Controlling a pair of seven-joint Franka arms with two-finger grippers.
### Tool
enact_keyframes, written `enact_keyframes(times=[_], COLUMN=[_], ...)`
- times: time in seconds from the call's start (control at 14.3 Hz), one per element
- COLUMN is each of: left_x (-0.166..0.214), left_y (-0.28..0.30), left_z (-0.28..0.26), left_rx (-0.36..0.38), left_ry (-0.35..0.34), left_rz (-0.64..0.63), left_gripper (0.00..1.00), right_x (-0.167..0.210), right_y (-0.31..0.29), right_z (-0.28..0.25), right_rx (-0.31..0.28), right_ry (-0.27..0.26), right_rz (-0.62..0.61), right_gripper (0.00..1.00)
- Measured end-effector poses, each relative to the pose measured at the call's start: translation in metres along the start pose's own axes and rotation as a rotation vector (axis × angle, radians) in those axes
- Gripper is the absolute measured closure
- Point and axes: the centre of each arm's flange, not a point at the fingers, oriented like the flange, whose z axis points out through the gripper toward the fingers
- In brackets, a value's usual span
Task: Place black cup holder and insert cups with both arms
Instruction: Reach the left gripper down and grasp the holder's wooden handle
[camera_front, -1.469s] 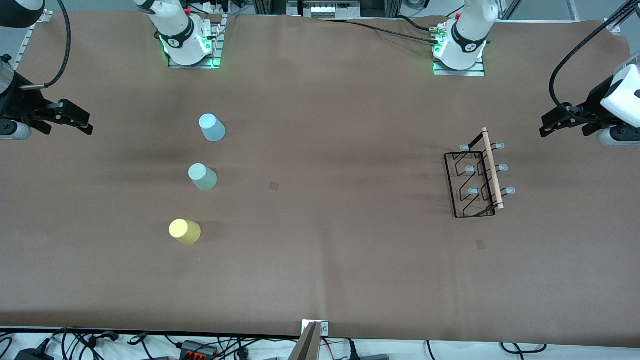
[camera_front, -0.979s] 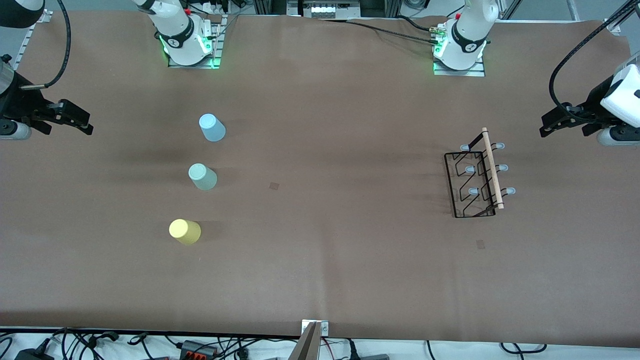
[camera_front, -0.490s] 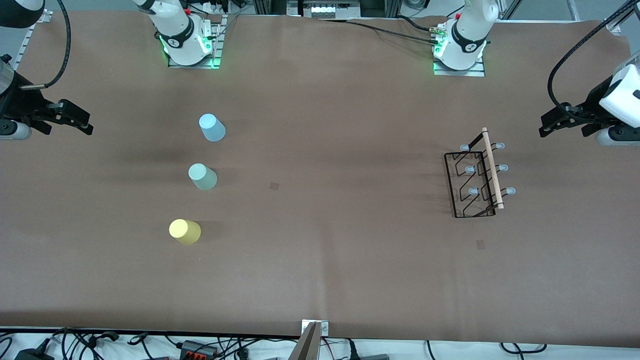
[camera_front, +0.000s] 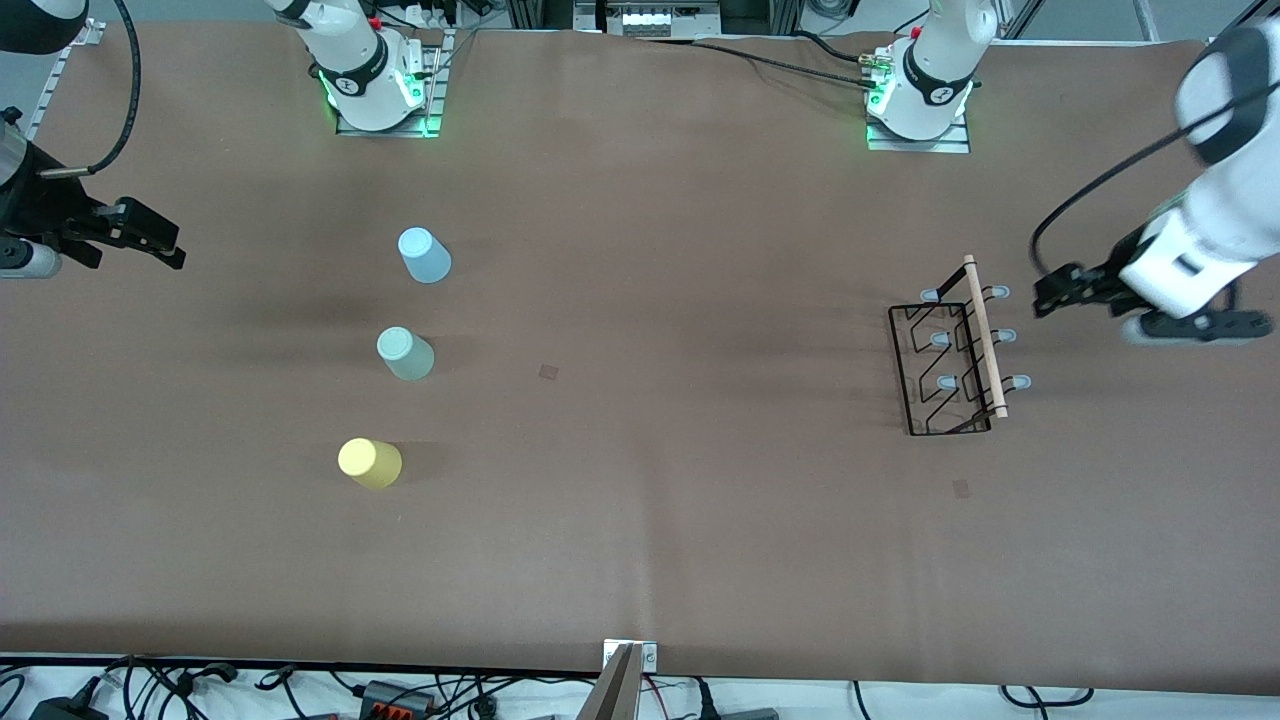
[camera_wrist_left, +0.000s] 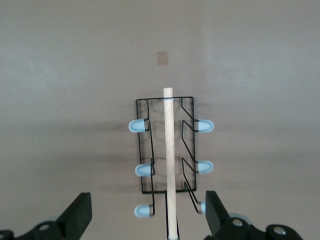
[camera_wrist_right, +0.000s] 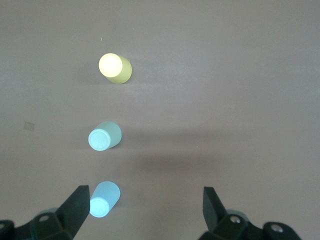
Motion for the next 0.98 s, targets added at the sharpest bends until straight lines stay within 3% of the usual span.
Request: enact_keyframes(times=[0.49,0.63,0.98], left_x=[-0.029,-0.033,-0.038], left_y=[0.004,0.009,0.025], left_z=[0.090,0.097,0.105], left_rx=[0.001,0.001,0.002], left_ry=[-0.004,-0.016,-0.033], left_rz=[0.006,0.004,-0.021], left_gripper=[0.10,0.23,0.30], right_x=[-0.001,-0.001,0.000], right_y=[0.000,0.000,0.001], right_z=[-0.001,-0.001,0.007], right_rx=[0.000,0.000,0.000], right_ry=[0.000,0.000,-0.014], right_rz=[0.000,0.000,0.004], right_gripper=[0.00,0.00,0.00])
